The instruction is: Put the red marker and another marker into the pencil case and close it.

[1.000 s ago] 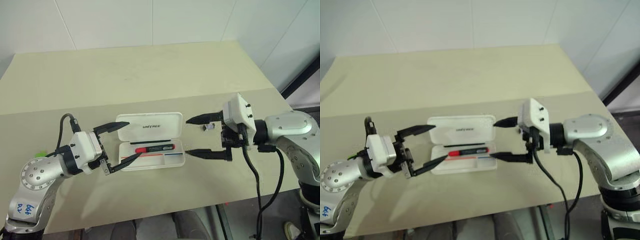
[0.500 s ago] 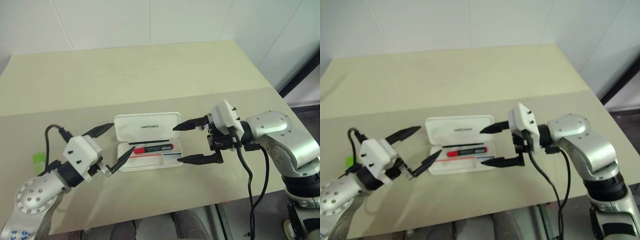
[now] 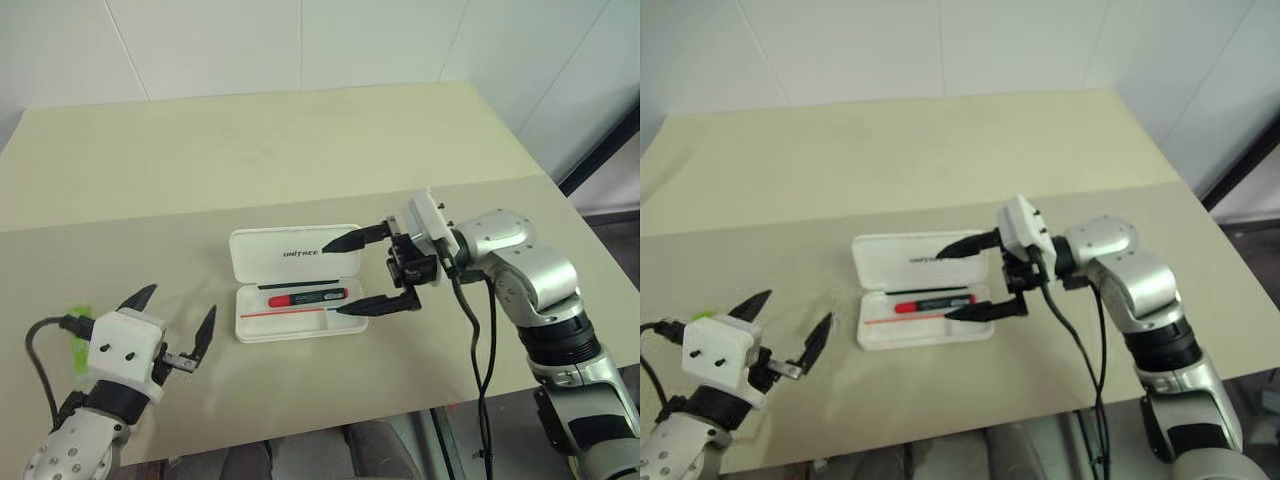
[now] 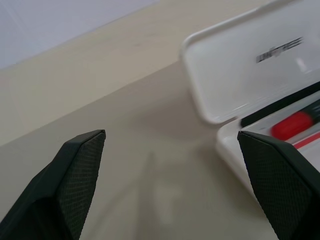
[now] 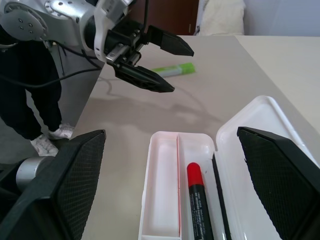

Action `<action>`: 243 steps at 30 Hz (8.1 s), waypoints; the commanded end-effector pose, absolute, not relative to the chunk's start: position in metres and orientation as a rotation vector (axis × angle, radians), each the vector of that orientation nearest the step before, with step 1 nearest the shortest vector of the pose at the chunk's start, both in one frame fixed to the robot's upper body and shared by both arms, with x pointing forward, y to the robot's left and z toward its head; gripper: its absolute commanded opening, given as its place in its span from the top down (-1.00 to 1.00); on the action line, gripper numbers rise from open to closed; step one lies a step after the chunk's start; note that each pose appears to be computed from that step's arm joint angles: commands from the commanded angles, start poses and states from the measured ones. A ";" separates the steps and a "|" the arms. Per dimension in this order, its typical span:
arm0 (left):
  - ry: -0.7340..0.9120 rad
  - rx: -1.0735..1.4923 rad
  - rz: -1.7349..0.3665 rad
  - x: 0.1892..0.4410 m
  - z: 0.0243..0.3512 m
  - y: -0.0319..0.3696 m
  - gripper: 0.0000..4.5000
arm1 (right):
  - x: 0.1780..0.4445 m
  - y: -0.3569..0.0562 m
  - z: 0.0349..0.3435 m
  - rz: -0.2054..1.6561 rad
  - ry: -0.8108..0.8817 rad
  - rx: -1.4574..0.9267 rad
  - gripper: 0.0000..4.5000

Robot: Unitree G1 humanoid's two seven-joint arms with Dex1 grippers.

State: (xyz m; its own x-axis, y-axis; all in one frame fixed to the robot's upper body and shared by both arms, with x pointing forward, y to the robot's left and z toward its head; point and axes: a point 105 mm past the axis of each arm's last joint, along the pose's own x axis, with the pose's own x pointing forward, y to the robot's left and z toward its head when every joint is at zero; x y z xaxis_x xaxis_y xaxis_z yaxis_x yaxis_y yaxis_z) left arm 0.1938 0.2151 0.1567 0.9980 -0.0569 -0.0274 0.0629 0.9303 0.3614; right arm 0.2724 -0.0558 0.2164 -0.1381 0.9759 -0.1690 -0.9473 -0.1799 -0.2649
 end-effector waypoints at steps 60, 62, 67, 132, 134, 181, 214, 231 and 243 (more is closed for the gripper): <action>0.308 -0.161 0.997 0.181 0.074 0.299 -1.00 | 0.263 -0.045 0.227 1.730 -0.183 -0.233 -0.98; 0.280 -0.171 0.957 0.185 0.074 0.297 -1.00 | 0.263 -0.046 0.227 1.727 -0.183 -0.237 -0.98; 0.275 -0.306 0.823 0.199 0.063 0.285 -1.00 | 0.265 -0.046 0.227 1.717 -0.182 -0.247 -0.98; -0.170 0.336 -0.776 0.256 0.234 0.177 0.51 | 0.272 -0.081 0.226 1.442 -0.173 -0.200 -1.00; -0.150 0.347 -0.820 0.254 0.230 0.172 0.51 | 0.272 -0.082 0.224 1.428 -0.171 -0.207 -1.00; 0.177 0.662 -1.240 0.253 0.147 0.142 0.51 | 0.262 -0.096 0.211 1.308 -0.123 -0.272 -1.00; 0.145 0.589 -1.193 0.251 0.161 0.129 -0.98 | 0.271 -0.097 0.210 1.278 -0.122 -0.302 -1.00; -0.069 0.310 -1.166 0.224 0.195 0.121 -0.98 | 0.300 -0.136 0.208 1.157 -0.056 -0.459 -1.00; -0.251 0.285 -1.093 0.222 0.194 0.127 -0.98 | 0.354 -0.182 0.202 1.069 0.093 -0.801 -1.00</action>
State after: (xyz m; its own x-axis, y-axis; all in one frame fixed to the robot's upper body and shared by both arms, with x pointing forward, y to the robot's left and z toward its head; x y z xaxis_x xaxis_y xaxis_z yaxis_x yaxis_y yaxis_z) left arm 0.2240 0.1272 0.1862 0.4433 -0.8960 0.0245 0.8545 0.4307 0.2905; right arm 0.3534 -0.1784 0.2011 0.5110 0.7587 -0.4040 -0.8148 0.2779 -0.5087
